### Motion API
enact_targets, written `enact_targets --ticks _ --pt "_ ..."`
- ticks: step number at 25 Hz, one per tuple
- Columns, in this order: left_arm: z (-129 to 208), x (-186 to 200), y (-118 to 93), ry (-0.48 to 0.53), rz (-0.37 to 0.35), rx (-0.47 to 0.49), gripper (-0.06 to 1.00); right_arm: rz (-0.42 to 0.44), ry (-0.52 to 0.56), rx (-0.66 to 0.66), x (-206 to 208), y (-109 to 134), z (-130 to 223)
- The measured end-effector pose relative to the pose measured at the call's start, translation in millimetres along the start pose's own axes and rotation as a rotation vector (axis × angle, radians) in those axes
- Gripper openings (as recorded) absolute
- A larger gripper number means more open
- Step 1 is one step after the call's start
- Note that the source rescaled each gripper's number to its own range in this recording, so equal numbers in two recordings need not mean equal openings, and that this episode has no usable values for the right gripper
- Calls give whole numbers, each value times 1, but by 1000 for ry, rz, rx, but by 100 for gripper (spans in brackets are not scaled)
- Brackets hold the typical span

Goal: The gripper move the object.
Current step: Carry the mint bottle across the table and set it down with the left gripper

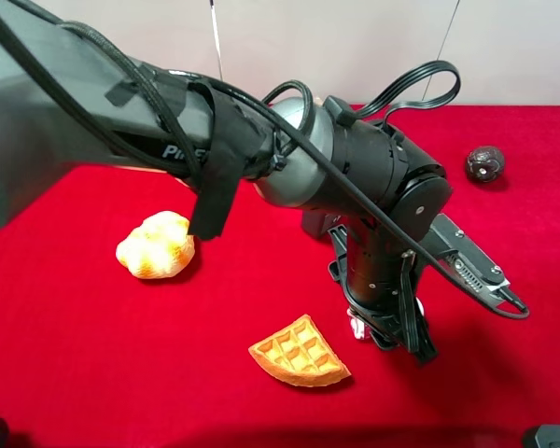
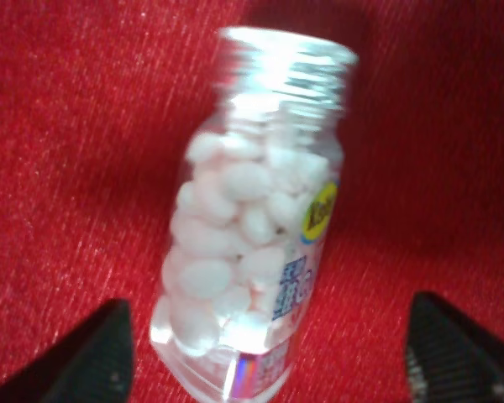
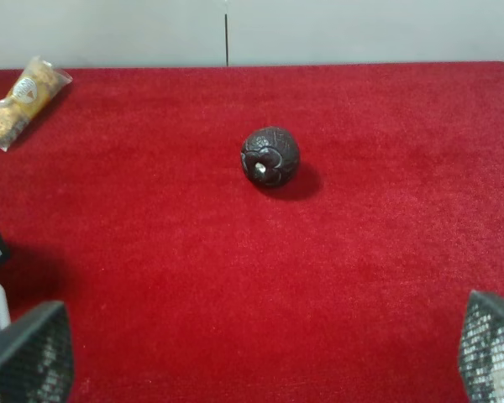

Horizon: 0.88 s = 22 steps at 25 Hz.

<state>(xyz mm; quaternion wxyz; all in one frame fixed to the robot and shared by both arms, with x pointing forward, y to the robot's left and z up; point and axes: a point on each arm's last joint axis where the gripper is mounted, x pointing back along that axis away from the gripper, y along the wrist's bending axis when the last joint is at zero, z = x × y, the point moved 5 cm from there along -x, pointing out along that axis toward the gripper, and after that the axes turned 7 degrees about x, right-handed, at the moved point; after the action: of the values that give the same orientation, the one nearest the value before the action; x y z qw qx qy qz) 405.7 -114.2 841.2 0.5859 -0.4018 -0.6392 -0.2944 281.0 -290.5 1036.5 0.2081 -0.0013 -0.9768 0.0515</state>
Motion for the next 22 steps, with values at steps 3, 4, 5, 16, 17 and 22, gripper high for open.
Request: enact_targets --ticks 3,4,5,16,17,22 --pt "2 0 0 11 -1 0 55 0 0 0 0 0 0" --pt "2 0 0 15 -1 0 57 0 0 0 0 0 0" --pt "3 0 0 18 -1 0 59 0 0 0 0 0 0" --pt "6 13 -2 103 -1 32 61 0 0 0 0 0 0" --pt "4 19 -3 117 0 32 61 0 0 0 0 0 0" --pt "4 33 -5 169 -2 27 70 0 0 0 0 0 0"
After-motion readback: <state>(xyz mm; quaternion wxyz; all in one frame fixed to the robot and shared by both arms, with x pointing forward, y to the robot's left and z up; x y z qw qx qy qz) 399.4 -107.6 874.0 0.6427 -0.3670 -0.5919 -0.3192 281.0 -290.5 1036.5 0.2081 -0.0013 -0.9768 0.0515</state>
